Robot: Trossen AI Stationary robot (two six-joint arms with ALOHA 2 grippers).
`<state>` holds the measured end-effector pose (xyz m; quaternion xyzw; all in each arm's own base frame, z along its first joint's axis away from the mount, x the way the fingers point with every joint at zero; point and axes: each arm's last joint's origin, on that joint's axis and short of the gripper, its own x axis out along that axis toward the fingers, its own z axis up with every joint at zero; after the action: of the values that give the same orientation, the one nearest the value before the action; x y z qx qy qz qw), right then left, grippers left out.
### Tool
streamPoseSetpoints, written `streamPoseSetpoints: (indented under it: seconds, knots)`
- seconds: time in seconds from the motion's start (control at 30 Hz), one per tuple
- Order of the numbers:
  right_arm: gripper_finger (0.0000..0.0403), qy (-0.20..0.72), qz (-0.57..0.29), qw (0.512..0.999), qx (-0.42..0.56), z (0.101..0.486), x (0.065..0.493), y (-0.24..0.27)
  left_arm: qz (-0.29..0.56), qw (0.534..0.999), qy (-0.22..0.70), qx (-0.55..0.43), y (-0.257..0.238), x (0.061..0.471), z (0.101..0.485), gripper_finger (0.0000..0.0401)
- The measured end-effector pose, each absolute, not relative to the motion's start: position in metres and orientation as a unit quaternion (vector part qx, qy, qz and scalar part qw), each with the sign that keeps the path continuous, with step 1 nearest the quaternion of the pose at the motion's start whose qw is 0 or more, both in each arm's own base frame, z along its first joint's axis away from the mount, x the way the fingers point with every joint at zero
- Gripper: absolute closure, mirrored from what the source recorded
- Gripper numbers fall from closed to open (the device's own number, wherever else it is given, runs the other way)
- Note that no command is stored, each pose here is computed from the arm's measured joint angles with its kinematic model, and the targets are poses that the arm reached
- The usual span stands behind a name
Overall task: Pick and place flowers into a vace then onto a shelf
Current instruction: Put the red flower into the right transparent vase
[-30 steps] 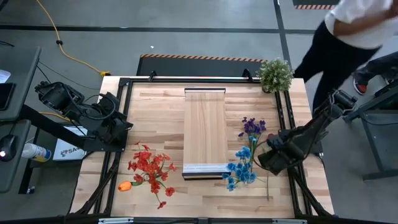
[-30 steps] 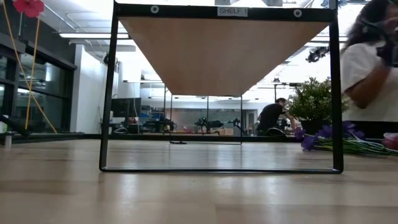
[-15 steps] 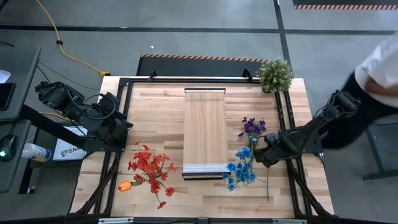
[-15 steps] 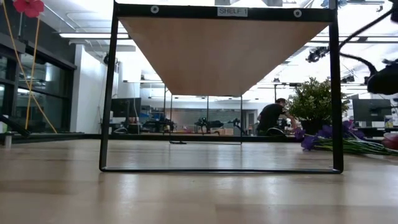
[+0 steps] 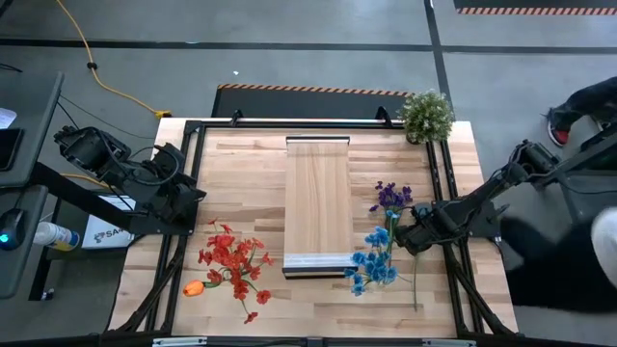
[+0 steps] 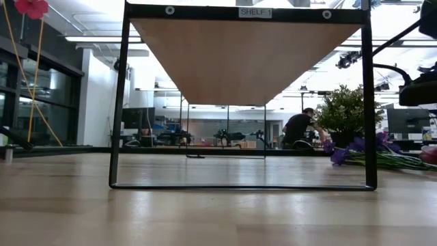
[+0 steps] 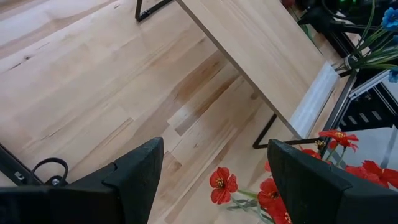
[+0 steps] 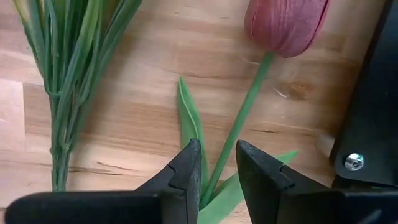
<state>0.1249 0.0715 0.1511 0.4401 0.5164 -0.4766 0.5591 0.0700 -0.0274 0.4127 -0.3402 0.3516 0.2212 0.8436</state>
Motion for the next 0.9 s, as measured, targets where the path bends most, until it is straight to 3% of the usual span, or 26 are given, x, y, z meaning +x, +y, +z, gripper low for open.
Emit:
streamPoseSetpoints:
  seconds: [0.4, 0.9]
  knots:
    - [0.0312, 0.493, -0.517, 0.519, 0.469, 0.149, 0.134, 0.055, 0.216, 0.841, 0.358, -0.344, -0.028, 0.07, 0.413, 0.008]
    - [0.0311, 0.548, -0.473, 0.516, 0.458, 0.148, 0.13, 0.067, 0.217, 0.841, 0.357, -0.343, -0.028, 0.07, 0.413, 0.0081]
